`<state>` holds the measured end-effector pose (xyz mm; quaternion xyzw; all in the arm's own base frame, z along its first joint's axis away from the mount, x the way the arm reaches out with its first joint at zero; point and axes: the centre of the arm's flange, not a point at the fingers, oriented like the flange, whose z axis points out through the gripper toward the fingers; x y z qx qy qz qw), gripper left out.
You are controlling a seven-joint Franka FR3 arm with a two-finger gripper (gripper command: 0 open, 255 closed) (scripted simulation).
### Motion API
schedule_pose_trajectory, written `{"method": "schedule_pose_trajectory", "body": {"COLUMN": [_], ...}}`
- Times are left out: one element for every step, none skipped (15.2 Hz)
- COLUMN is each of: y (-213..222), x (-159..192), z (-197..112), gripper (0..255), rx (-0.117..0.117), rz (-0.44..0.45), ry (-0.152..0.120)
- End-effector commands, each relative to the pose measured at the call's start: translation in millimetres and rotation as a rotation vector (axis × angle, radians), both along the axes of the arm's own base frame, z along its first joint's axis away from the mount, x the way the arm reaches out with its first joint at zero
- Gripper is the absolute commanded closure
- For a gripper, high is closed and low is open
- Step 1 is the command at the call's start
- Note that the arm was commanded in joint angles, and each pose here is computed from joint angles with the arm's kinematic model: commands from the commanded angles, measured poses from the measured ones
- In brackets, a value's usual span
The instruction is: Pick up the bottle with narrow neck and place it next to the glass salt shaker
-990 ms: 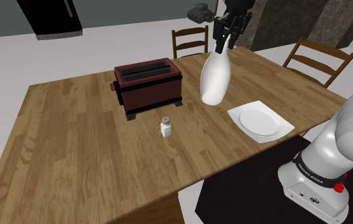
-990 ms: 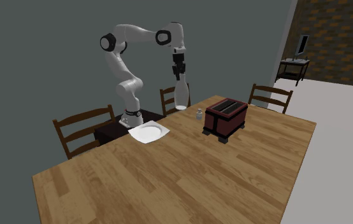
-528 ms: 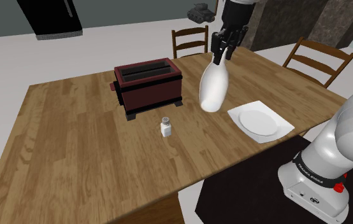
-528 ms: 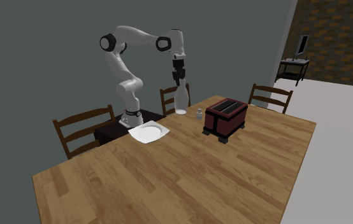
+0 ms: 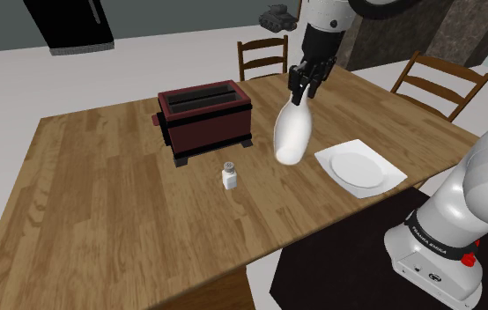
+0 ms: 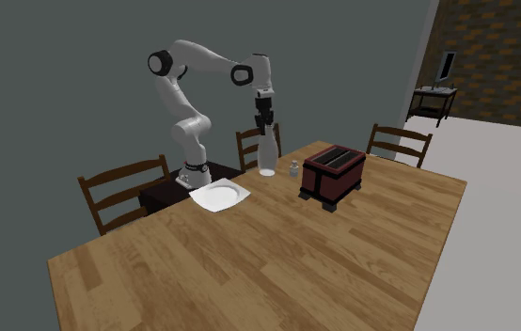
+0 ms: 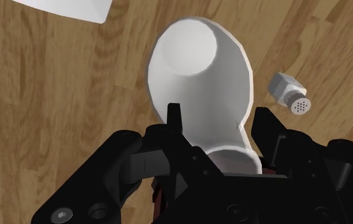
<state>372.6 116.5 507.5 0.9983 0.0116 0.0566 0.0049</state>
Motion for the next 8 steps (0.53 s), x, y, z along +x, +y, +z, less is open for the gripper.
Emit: {"method": "schedule_pose_trajectory", "body": {"y": [-0.3, -0.3, -0.3, -0.3, -0.3, -0.3, -0.3, -0.3], "x": [-1.0, -1.0, -1.0, -1.0, -1.0, -1.0, -1.0, -1.0], "z": [-10.5, -15.8, -21.1, -26.4, -31.6, -36.9, -42.2, -47.5], "gripper": [255, 255, 255, 255, 255, 255, 255, 255], "rx": [0.0, 0.0, 0.0, 0.0, 0.0, 0.0, 0.0, 0.0], "rz": [0.0, 0.0, 0.0, 0.0, 0.0, 0.0, 0.0, 0.0], "ry": [-0.001, -0.001, -0.001, -0.001, -0.001, -0.001, -0.001, -0.001]}}
